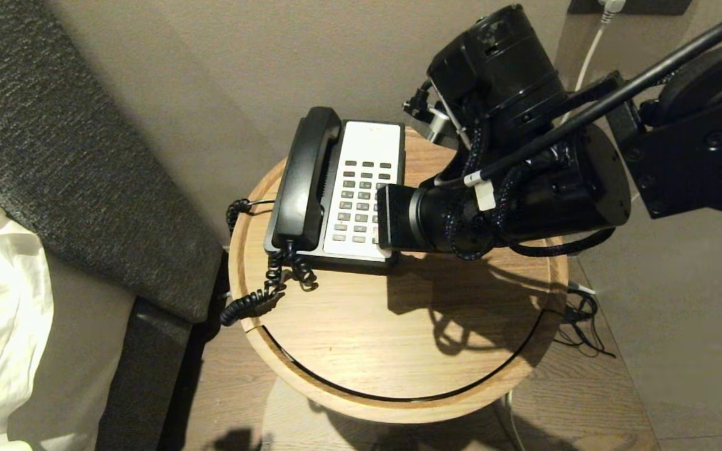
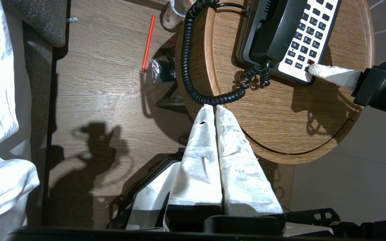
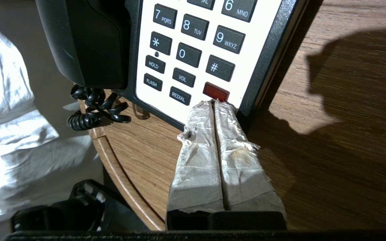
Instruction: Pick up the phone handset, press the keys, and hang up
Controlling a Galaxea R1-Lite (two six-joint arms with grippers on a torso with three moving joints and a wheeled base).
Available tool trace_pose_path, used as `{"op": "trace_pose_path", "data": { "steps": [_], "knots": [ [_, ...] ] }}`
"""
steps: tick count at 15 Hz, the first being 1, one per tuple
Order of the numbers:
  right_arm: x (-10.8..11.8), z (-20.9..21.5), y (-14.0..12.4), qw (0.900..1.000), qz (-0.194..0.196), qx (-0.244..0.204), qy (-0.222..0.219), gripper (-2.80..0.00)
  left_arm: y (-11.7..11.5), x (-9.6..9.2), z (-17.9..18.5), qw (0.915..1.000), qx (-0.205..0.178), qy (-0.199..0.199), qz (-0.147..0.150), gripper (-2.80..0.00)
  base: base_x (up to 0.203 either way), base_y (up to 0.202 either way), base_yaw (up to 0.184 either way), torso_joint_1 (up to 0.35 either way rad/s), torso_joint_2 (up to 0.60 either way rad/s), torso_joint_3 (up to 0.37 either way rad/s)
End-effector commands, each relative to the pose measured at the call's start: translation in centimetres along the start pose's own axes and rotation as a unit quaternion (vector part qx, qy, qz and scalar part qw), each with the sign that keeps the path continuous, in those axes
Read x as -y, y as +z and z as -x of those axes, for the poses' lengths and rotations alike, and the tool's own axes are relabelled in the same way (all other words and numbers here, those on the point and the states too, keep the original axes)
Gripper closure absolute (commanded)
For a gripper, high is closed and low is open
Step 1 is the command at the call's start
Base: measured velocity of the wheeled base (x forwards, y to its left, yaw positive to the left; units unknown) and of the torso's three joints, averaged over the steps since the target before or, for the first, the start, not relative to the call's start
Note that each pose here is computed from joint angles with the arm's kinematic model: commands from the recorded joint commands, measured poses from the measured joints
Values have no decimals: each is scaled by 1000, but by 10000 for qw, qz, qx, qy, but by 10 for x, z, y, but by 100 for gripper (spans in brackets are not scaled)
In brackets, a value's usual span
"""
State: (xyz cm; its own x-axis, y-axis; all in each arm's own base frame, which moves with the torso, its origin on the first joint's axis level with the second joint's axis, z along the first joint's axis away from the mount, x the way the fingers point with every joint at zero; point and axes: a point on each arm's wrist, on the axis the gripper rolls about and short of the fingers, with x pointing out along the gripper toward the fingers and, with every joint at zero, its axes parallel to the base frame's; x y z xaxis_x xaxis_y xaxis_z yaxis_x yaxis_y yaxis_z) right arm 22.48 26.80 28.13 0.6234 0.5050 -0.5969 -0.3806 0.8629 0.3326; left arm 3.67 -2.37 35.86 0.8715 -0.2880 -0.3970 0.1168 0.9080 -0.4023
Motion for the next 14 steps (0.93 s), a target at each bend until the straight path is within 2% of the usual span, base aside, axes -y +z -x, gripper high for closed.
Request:
{"op": "trace_pose_path", "data": {
  "steps": [1,5,9,12,14],
  "knots": [
    [2,-3,-4,9999,7,-102,-74,0,-1,-2,1,10000,-4,31,14,0,0,0,0,0,0,0],
    [1,14,3,9999,-52,108,55,0,-3,-5,4,9999,42,92,67,0,0,0,0,0,0,0],
    [6,63,9,9989,-128,394,201,0,-12,-17,7,9986,143,473,198,0,0,0,0,0,0,0],
    [21,128,7,9966,-227,735,281,0,-28,-34,18,9919,437,1083,497,0,0,0,0,0,0,0],
    [37,175,-3,9943,-327,958,320,0,-39,-43,31,9797,808,1613,872,0,0,0,0,0,0,0]
  ]
}}
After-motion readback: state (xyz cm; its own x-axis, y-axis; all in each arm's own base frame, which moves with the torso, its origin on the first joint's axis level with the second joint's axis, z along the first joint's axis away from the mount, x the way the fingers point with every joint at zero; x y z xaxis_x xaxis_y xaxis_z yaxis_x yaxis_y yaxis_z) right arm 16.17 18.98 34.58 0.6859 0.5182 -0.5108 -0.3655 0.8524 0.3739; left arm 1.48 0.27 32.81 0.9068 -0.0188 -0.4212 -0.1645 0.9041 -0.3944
